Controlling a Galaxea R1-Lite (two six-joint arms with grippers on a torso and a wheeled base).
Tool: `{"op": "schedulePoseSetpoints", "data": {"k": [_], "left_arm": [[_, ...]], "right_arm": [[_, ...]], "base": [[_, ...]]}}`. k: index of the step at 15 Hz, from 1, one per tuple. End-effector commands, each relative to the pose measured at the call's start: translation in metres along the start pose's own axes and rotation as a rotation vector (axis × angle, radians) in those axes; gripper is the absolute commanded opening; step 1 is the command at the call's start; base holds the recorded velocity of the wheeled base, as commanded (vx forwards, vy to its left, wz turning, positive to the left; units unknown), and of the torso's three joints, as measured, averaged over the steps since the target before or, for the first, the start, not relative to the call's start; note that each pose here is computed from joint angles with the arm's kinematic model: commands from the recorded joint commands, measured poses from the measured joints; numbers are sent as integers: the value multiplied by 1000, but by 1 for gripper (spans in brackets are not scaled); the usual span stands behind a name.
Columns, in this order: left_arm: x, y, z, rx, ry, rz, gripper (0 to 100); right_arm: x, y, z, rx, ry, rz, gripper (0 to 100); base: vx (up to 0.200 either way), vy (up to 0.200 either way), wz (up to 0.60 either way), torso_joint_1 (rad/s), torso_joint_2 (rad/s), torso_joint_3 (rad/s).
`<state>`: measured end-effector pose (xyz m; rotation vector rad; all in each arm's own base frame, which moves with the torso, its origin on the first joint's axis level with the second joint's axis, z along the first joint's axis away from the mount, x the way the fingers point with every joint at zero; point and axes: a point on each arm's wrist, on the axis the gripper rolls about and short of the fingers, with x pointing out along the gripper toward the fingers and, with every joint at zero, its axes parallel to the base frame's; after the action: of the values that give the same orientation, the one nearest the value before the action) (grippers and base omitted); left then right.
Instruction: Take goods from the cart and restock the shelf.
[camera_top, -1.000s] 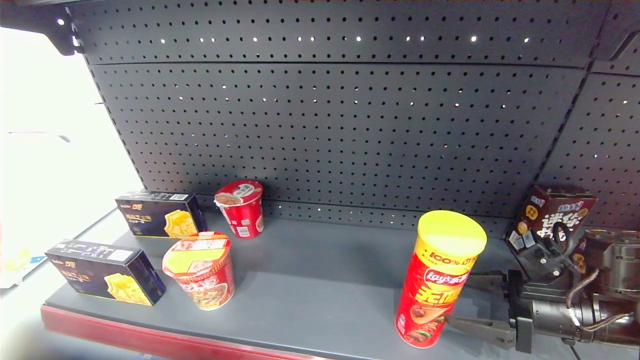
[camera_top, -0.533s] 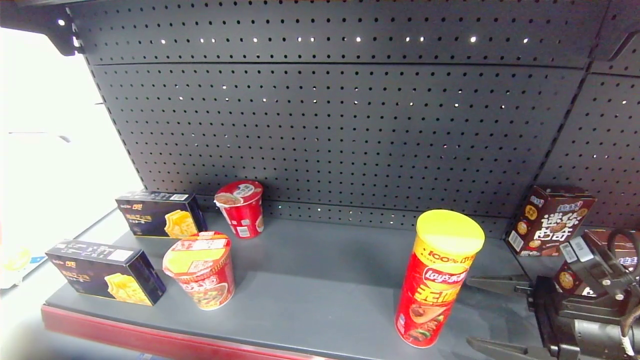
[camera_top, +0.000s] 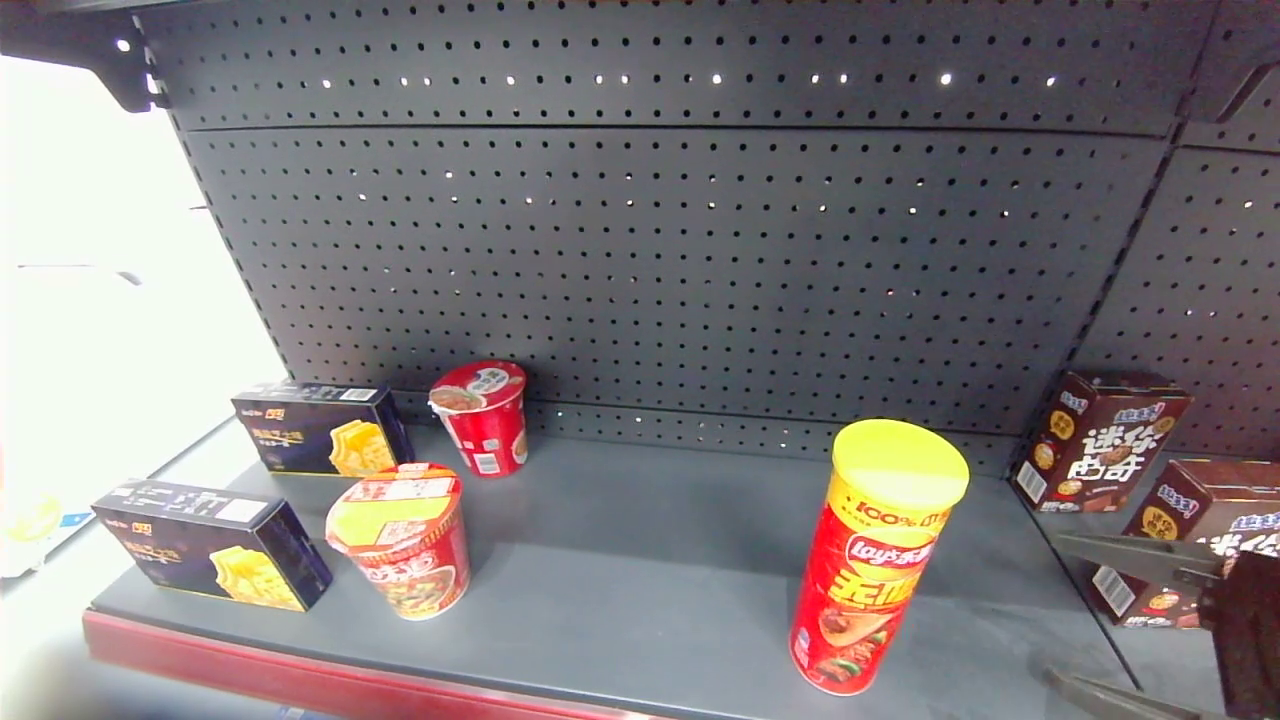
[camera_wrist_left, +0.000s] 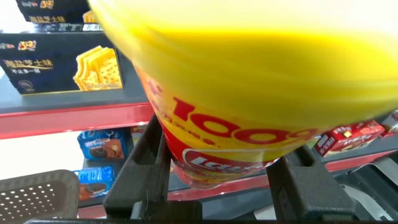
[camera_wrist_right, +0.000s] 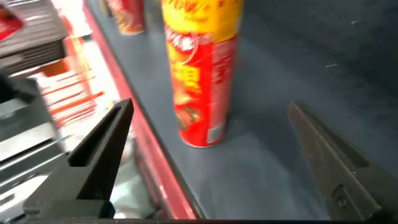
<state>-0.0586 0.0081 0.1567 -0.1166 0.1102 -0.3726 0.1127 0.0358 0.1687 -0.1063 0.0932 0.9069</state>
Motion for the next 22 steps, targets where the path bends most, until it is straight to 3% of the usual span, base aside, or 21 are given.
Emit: {"op": "schedulePoseSetpoints", "data": {"k": [1, 5, 9, 10, 14, 17, 20, 22], "left_arm": [[-3, -1, 5, 5, -19, -3, 0], [-5, -2, 7, 9, -37, 5, 0], [-9, -3, 13, 16, -63, 5, 0], [-10, -4, 16, 18, -72, 5, 0], [-13, -5, 20, 20, -88, 11, 0], [-11, -6, 29, 20, -88, 16, 0], [-17, -10, 51, 31, -131, 28, 0], [-17, -12, 66, 95, -140, 22, 0]], "right_arm": [[-21, 11, 2, -46, -58, -70, 100], [-47, 28, -7, -56, -89, -226, 100], [-66, 50, -17, -33, -114, -299, 100], [-79, 68, -31, 12, -125, -392, 100], [-97, 98, -61, 47, -156, -597, 100], [-98, 94, -65, 70, -133, -777, 100], [-96, 84, -93, 89, -38, -1076, 100], [-96, 84, -94, 141, -61, -1116, 100]], "base": [[0, 0, 0, 0, 0, 0], [0, 0, 0, 0, 0, 0], [0, 0, 0, 0, 0, 0], [0, 0, 0, 0, 0, 0], [0, 0, 0, 0, 0, 0], [0, 0, 0, 0, 0, 0], [0, 0, 0, 0, 0, 0], [0, 0, 0, 0, 0, 0]]}}
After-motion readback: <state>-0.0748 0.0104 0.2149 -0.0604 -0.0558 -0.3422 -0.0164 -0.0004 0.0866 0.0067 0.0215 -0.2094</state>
